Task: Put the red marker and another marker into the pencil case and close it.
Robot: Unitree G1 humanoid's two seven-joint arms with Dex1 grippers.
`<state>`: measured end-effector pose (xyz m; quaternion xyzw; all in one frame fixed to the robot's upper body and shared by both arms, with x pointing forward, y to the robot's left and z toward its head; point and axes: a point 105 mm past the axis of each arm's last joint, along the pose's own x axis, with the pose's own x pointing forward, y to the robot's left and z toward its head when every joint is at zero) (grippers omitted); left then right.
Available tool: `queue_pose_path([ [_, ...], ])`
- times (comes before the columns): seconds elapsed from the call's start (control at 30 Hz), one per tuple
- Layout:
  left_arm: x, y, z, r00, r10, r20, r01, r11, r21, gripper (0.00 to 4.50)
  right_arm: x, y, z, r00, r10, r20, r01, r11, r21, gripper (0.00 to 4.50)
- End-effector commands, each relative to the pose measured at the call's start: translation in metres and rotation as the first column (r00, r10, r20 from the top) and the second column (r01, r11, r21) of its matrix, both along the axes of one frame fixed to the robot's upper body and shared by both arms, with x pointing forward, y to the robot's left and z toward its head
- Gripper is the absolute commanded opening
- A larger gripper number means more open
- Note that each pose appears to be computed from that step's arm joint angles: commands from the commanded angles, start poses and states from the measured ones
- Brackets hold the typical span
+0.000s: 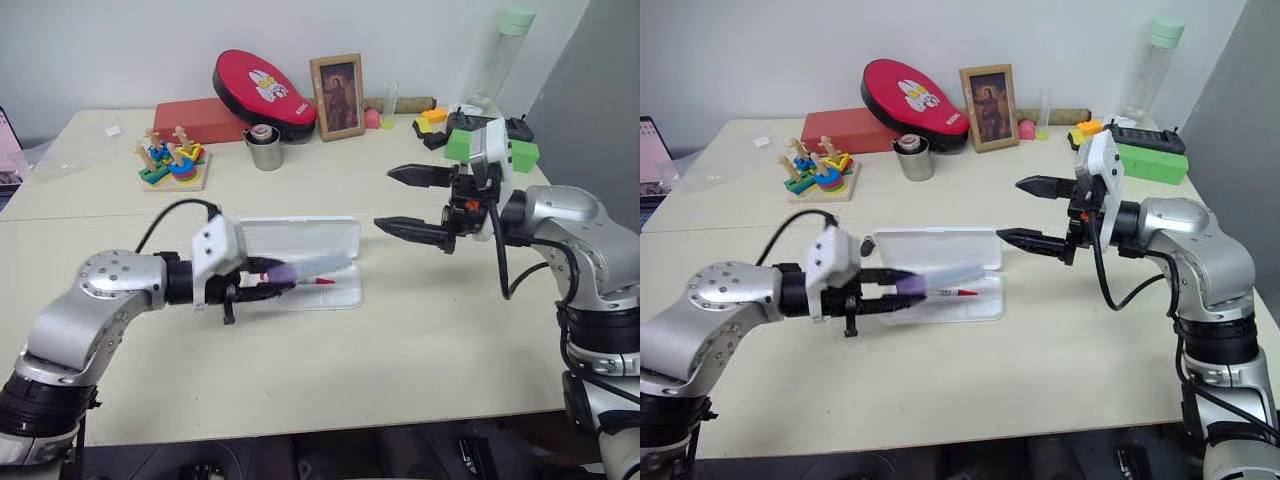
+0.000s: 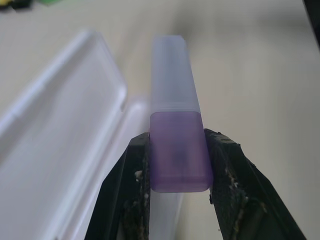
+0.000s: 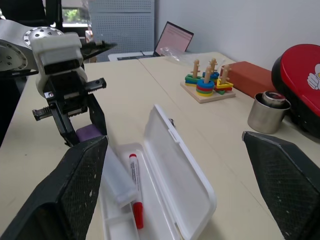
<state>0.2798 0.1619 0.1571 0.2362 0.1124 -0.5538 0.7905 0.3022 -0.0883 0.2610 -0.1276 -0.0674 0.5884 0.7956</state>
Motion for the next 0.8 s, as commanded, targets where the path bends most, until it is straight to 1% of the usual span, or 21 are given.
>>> queue_pose_path([
  [0.03, 0.011, 0.011, -0.004, 0.998, -0.03, 0.052, 0.024, 0.993, 0.119, 1.23, -0.013, 0.003, 0.0, 1.0, 0.008, 0.03, -0.008, 1.0, -0.022, 4.5],
  [0.17, 0.021, 0.017, -0.007, 0.998, -0.027, 0.056, 0.019, 0.99, 0.138, 1.23, -0.019, 0.007, -0.008, 1.0, 0.012, 0.014, -0.012, 0.999, -0.049, 4.5],
  [0.3, 0.022, 0.022, -0.02, 0.998, -0.069, 0.011, 0.065, 0.975, 0.21, 1.23, -0.023, 0.01, -0.015, 1.0, 0.014, -0.004, -0.014, 0.997, -0.069, 4.5],
  [0.47, 0.021, 0.017, -0.023, 0.993, -0.121, -0.016, 0.122, 0.969, 0.213, 1.23, -0.025, 0.012, -0.019, 1.0, 0.012, -0.014, -0.013, 0.997, -0.081, 4.5],
  [0.63, 0.024, 0.018, -0.028, 0.99, -0.135, -0.027, 0.137, 0.963, 0.233, 1.23, -0.026, 0.013, -0.021, 1.0, 0.009, -0.016, -0.01, 0.996, -0.083, 4.5],
  [0.67, 0.024, 0.017, -0.028, 0.99, -0.137, -0.029, 0.14, 0.962, 0.233, 1.58, -0.026, 0.013, -0.021, 1.0, 0.009, -0.017, -0.01, 0.996, -0.084, 4.5],
  [0.8, 0.027, 0.017, -0.027, 0.99, -0.137, -0.017, 0.137, 0.962, 0.238, 2.29, -0.026, 0.014, -0.021, 1.0, 0.01, -0.018, -0.012, 0.996, -0.085, 4.5],
])
